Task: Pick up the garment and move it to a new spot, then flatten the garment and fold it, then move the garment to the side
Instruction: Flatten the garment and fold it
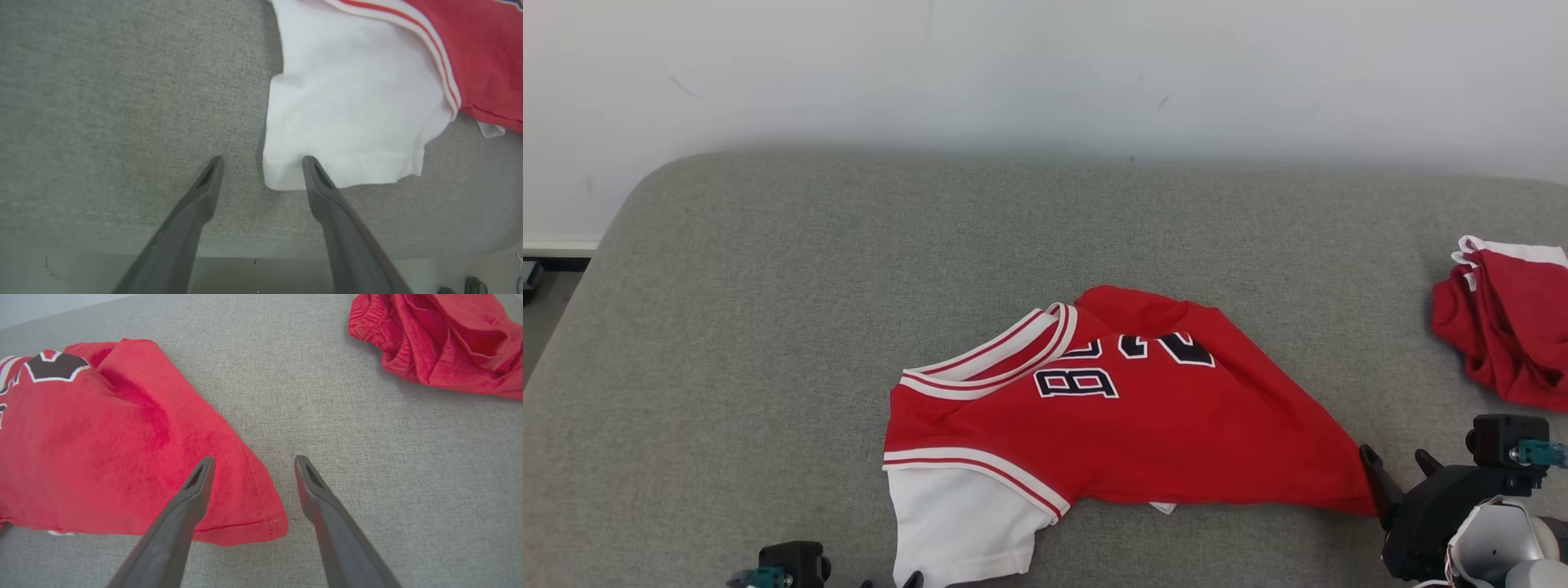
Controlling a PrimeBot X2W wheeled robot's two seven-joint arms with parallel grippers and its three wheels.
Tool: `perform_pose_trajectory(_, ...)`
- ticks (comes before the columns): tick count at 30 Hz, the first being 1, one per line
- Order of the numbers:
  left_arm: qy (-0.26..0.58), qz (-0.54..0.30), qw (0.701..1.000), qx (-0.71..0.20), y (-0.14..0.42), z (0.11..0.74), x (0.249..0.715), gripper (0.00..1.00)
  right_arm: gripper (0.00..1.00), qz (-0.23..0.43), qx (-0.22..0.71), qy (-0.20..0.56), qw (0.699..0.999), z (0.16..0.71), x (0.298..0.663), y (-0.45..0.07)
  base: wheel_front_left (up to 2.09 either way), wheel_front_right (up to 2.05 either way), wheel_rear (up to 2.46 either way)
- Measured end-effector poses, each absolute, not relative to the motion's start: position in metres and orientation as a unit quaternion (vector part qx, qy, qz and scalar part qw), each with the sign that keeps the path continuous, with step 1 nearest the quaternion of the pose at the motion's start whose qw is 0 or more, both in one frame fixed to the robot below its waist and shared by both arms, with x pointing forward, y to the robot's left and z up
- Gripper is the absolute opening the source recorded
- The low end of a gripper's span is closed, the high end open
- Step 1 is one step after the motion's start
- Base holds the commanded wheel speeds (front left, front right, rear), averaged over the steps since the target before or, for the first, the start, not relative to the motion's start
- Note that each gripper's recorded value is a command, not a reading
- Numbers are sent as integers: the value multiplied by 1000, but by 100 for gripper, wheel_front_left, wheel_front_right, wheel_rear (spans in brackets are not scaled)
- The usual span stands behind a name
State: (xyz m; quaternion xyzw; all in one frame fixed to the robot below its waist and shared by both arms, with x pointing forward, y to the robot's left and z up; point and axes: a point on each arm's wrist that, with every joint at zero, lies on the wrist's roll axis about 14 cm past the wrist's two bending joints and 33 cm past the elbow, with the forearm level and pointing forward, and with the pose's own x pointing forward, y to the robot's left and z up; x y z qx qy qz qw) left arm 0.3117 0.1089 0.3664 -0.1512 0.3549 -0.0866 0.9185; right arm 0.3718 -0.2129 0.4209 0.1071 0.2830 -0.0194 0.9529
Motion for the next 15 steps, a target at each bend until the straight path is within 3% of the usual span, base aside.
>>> perform_pose_trajectory(3, 359, -89, 917, -150, 107, 363, 313, 100, 100, -18, 106, 285, 953, 419, 372, -212, 0, 0, 0)
perform_pose_trajectory(8, 368, -102, 911, -155, 99, 359, 313, 76, 100, -17, 106, 288, 952, 417, 372, -211, 0, 0, 0)
perform_pose_trajectory(9, 370, -105, 910, -156, 98, 358, 312, 58, 100, -18, 107, 288, 951, 417, 372, -212, 0, 0, 0)
perform_pose_trajectory(11, 375, -108, 908, -155, 97, 355, 310, 39, 100, -18, 106, 289, 951, 417, 372, -212, 0, 0, 0)
perform_pose_trajectory(13, 378, -113, 906, -155, 95, 354, 310, 5, 100, -16, 105, 291, 951, 416, 372, -211, 0, 0, 0)
perform_pose_trajectory(15, 379, -119, 904, -158, 92, 354, 309, 0, 100, -16, 99, 297, 950, 416, 370, -211, 0, 0, 0)
